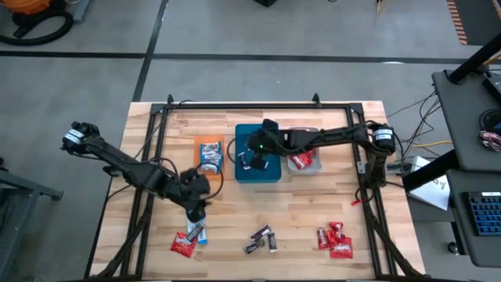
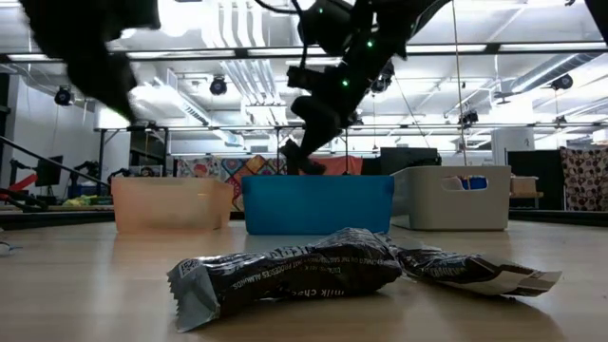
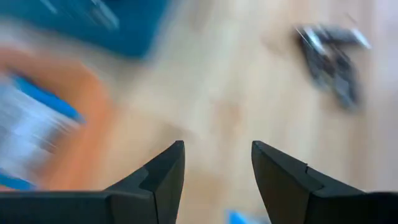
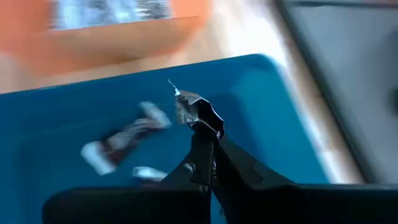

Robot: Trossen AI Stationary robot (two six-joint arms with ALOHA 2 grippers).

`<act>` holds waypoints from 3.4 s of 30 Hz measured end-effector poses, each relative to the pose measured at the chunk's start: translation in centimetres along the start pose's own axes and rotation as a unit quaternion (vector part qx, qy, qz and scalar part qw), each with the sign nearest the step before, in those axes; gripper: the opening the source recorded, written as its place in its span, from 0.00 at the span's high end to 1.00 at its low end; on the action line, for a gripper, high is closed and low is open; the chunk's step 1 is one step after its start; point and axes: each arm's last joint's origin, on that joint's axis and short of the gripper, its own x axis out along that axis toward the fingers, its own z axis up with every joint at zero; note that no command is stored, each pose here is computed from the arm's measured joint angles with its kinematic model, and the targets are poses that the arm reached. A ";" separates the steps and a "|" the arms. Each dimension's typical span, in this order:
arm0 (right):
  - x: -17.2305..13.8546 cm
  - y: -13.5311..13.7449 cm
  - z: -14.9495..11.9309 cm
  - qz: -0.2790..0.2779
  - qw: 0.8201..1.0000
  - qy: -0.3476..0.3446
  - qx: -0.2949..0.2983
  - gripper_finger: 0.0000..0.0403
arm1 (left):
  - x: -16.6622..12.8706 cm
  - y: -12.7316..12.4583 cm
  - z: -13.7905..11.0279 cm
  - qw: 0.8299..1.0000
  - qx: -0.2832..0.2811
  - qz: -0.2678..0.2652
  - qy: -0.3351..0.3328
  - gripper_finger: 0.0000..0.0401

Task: Sort candy
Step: Put the brown chocolate bar into the blue bin

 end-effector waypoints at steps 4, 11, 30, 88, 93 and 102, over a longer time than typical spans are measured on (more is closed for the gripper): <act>0.3 -0.6 0.0 0.060 0.998 -0.001 0.029 0.97 | 0.6 -0.9 -1.0 0.992 -0.052 -0.067 0.099 0.58; 0.3 -0.7 -0.1 0.064 0.998 0.000 0.029 0.84 | 1.6 -2.4 -2.9 0.976 -0.082 -0.080 0.186 0.58; -2.9 -0.1 0.6 0.077 0.996 0.000 0.043 0.61 | 2.5 -5.7 -4.7 0.962 -0.139 -0.038 0.231 0.58; -4.1 2.5 0.6 0.102 0.995 -0.003 0.020 0.61 | 7.4 -8.5 -5.4 0.957 -0.052 0.150 0.244 0.97; -4.2 2.6 0.6 0.103 0.995 -0.003 0.019 0.61 | 6.3 -8.9 -4.6 0.960 -0.039 0.137 0.242 0.97; -4.7 3.2 0.0 0.108 0.994 0.026 0.003 0.61 | 3.8 -9.5 -2.4 0.977 0.013 0.111 0.182 0.97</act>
